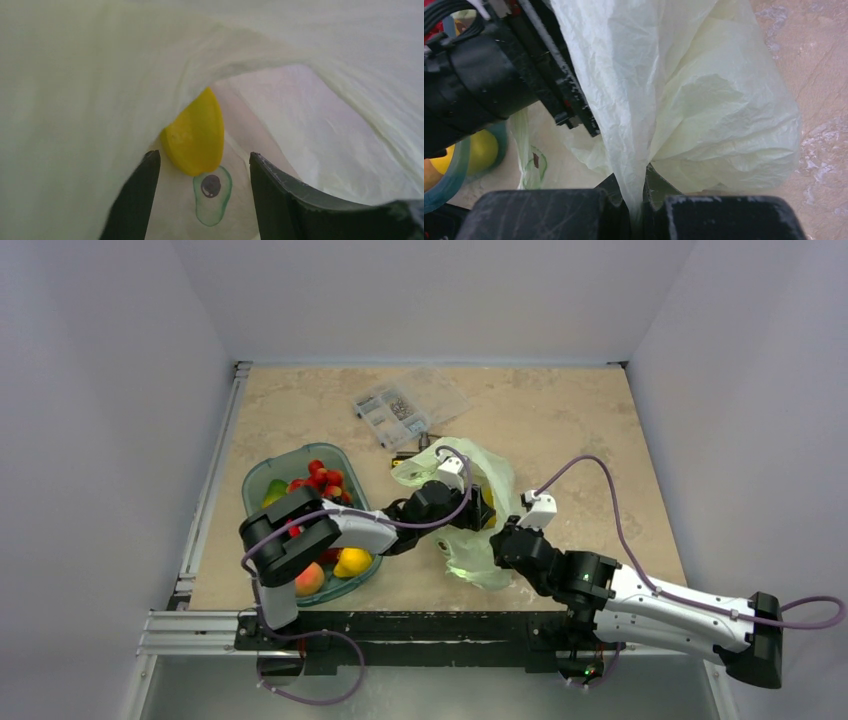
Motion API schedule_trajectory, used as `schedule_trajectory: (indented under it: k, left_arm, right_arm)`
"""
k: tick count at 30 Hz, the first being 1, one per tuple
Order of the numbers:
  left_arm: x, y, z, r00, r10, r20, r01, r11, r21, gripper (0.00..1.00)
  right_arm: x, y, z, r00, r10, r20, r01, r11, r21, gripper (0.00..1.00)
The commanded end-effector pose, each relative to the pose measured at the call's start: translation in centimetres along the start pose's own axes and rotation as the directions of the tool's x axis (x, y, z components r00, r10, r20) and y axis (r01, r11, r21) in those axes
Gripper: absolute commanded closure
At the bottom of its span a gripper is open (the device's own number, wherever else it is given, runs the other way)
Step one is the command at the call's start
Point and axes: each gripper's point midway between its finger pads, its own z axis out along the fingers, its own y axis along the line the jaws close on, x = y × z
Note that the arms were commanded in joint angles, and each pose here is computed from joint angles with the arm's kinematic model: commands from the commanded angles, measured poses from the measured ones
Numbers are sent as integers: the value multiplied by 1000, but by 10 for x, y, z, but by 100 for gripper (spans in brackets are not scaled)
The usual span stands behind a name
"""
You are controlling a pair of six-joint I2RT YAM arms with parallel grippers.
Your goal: Take the fake fruits out of the plastic bag
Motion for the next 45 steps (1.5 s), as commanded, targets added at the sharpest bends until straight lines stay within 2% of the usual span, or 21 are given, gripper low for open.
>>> schedule_trajectory:
  k: [1, 8, 15, 22, 27, 30, 33, 39, 45]
  left_arm:
    - [-33, -15, 21, 983, 96, 159, -94, 995, -22, 30]
    - [-31, -14, 34, 970, 98, 221, -90, 995, -46, 26]
    - [-14, -8, 66, 978, 98, 186, -82, 993, -90, 17]
    - [18, 8, 82, 979, 156, 129, -131, 975, -179, 21]
    - [33, 12, 91, 980, 176, 90, -157, 969, -192, 39]
    - [32, 11, 88, 975, 192, 108, -171, 969, -177, 56]
    - [18, 5, 77, 969, 198, 145, -174, 971, -162, 68]
    - [-19, -17, 47, 957, 205, 207, -184, 976, -114, 84]
    - [-34, -29, 16, 961, 187, 204, -174, 982, -79, 100]
  right_arm:
    - [-14, 8, -4, 999, 45, 25, -45, 999, -10, 100]
    - [-16, 10, -5, 999, 34, 29, -34, 999, -13, 100]
    - [-18, 13, -6, 999, 29, 35, -28, 999, -30, 100]
    - [-22, 14, -7, 998, 33, 45, -31, 999, -37, 100]
    - [-21, 12, -8, 998, 35, 43, -34, 999, -36, 100]
    - [-21, 10, -9, 998, 39, 45, -37, 999, -33, 100]
    - [-19, 8, -8, 998, 42, 45, -41, 999, -31, 100]
    - [-18, 7, -7, 998, 43, 45, -42, 999, -28, 100]
    - [-18, 6, -6, 997, 52, 51, -52, 999, -15, 100]
